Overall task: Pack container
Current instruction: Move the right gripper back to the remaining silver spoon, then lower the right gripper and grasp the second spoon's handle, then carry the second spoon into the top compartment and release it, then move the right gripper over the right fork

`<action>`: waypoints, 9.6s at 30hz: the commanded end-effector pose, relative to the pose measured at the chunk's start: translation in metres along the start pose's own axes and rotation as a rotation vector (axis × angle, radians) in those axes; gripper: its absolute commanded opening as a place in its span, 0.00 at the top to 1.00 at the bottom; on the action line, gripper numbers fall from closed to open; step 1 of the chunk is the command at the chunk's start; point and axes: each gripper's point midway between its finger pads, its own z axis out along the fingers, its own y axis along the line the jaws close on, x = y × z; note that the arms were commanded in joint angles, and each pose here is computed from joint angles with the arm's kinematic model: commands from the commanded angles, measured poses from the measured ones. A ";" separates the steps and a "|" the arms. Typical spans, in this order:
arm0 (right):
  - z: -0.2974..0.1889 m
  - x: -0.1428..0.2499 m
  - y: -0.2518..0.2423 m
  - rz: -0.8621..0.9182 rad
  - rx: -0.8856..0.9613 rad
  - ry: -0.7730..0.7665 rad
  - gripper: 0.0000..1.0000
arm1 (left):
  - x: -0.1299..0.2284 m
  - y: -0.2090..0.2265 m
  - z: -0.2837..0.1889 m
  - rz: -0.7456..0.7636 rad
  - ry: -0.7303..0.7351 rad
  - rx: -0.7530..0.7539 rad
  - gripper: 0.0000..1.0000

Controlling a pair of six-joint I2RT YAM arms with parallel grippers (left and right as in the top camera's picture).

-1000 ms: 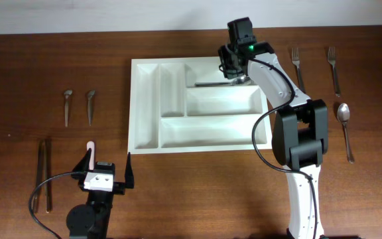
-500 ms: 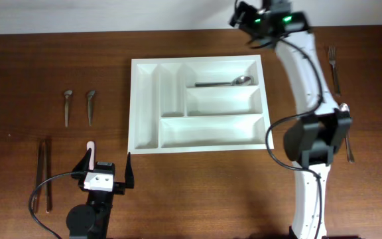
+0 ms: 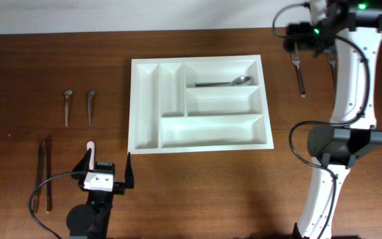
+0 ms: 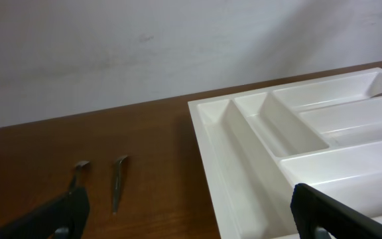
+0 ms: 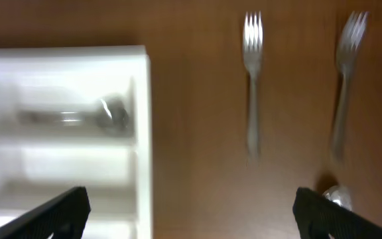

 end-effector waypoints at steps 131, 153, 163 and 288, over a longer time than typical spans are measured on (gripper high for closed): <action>0.134 0.143 -0.166 0.327 0.155 0.303 0.96 | 0.002 0.000 0.000 0.012 0.003 -0.001 0.01; 0.059 -0.021 0.038 1.129 -0.142 -0.006 0.96 | 0.002 0.000 0.000 0.012 0.003 -0.001 0.01; 0.067 -0.024 0.112 1.292 -0.108 -0.044 0.96 | 0.002 0.000 0.000 0.012 0.003 -0.001 0.01; 0.211 0.043 -0.080 0.035 0.045 0.198 0.05 | 0.002 0.001 0.000 0.012 0.003 -0.001 0.01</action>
